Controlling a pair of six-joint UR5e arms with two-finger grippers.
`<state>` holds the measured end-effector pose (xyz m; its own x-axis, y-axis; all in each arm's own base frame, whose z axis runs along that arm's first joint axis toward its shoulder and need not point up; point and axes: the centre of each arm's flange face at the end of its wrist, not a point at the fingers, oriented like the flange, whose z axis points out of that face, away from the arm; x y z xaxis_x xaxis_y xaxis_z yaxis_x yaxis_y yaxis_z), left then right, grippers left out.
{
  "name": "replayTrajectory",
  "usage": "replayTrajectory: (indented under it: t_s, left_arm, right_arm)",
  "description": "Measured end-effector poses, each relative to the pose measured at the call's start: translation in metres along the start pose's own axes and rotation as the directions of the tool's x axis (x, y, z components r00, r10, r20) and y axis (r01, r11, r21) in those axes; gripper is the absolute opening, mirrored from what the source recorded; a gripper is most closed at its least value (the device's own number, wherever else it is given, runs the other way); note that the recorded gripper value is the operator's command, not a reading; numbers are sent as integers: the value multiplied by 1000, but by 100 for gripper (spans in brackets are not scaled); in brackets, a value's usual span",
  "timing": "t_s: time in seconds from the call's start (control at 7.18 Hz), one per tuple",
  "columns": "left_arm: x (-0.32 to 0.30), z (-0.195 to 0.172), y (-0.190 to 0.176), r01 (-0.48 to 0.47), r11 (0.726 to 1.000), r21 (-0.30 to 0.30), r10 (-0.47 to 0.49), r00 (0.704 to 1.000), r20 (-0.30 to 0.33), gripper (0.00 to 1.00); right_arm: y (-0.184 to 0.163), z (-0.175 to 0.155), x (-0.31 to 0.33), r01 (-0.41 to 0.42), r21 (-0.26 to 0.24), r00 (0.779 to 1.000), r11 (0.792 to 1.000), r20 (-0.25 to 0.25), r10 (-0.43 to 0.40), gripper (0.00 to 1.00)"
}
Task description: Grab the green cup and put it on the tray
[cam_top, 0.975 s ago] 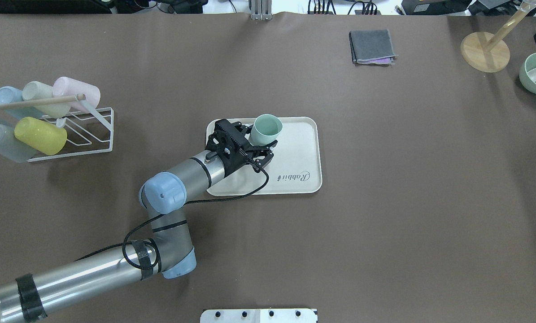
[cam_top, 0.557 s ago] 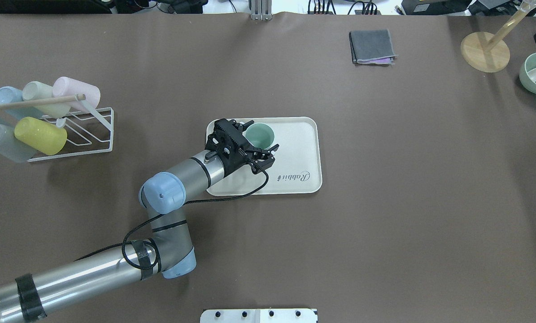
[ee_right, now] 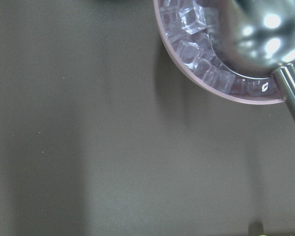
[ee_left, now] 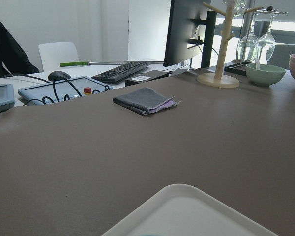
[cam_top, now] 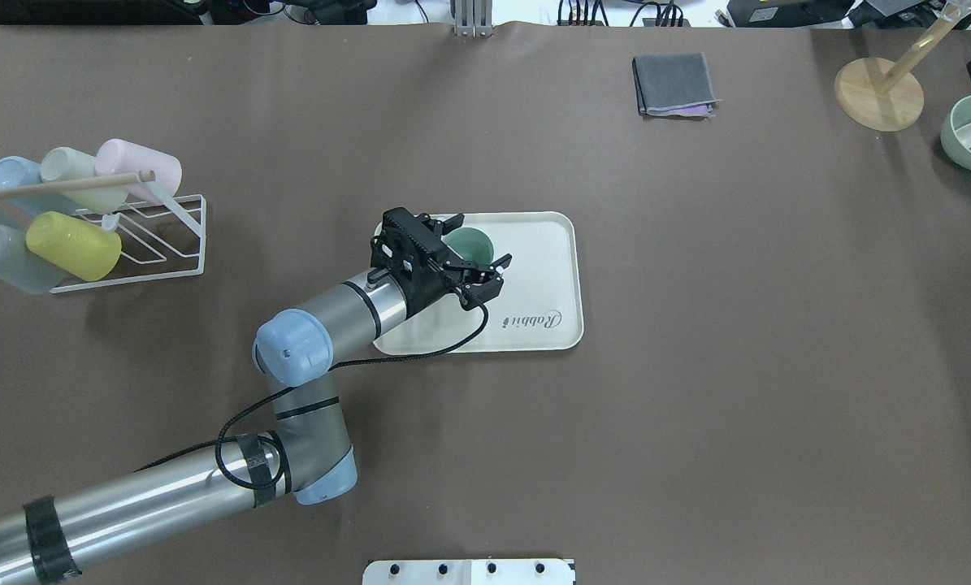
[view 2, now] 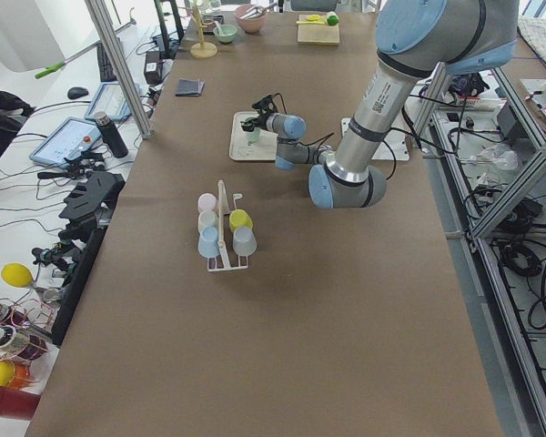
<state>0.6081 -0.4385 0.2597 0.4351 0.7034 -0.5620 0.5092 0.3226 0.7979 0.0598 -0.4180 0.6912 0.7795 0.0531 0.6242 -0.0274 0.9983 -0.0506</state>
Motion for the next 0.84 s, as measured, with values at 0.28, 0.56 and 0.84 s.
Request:
replayTrajectory:
  t_s: [0.28, 0.56, 0.84]
  left_arm:
    - [-3, 0, -17, 16, 1000, 8, -16, 1000, -20, 98]
    - [-10, 1, -56, 40, 998, -43, -43, 997, -60, 98]
    - [-24, 0, -111, 50, 986, -157, -62, 996, -71, 98]
  right_arm:
    - [0, 0, 0, 0, 0, 1000, 1000, 0, 0, 100]
    - [-1, -1, -1, 2, 3, 1000, 1000, 1, -2, 100]
    - [-2, -1, -1, 5, 6, 1000, 1000, 2, -5, 100]
